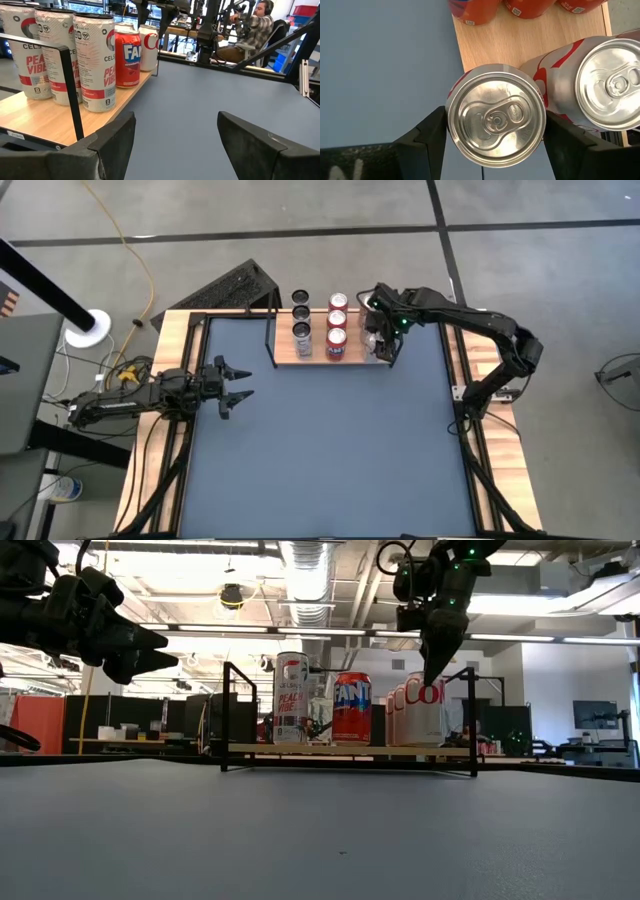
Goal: Place canned beverage on shelf
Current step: Put the silver soda can on the shelf aligned with the other silver soda can, then return to Home Position
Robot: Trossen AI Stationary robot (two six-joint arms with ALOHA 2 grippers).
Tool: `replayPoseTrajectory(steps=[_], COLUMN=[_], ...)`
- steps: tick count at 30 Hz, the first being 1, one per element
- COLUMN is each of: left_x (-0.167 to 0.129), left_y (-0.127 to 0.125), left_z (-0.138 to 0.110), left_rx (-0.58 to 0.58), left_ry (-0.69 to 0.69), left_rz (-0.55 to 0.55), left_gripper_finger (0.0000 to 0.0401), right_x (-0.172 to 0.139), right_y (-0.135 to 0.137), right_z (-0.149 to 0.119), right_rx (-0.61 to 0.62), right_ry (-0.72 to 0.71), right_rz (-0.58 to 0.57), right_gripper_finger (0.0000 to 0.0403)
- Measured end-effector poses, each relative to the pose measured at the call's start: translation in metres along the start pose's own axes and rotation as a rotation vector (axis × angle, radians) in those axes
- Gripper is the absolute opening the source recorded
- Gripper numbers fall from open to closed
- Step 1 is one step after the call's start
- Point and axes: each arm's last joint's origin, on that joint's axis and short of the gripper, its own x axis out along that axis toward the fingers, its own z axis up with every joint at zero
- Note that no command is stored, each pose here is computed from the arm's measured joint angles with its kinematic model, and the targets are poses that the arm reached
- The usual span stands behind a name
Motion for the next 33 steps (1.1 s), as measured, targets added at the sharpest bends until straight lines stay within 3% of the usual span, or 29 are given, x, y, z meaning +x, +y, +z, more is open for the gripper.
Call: replayPoseTrajectory(steps=[13, 24, 33], left_x=[0.0, 0.0, 0.0], left_y=[0.0, 0.0, 0.0], left_z=[0.0, 0.0, 0.0], left_rx=[0.0, 0.0, 0.0], left_ry=[0.0, 0.0, 0.0], left_rz=[0.0, 0.0, 0.0], left_gripper_finger=[0.0269, 0.0269, 0.0269], right_x=[0.0, 0.0, -0.019], right_y=[0.0, -0.001, 0.001], right_z=[0.001, 0.001, 0.013], right_rx=[0.003, -0.006, -0.024], right_ry=[-0.006, -0.008, -0.045], right_rz=[-0.007, -0.017, -0.068], right_gripper_finger=[0.0259, 0.0361, 0.0372])
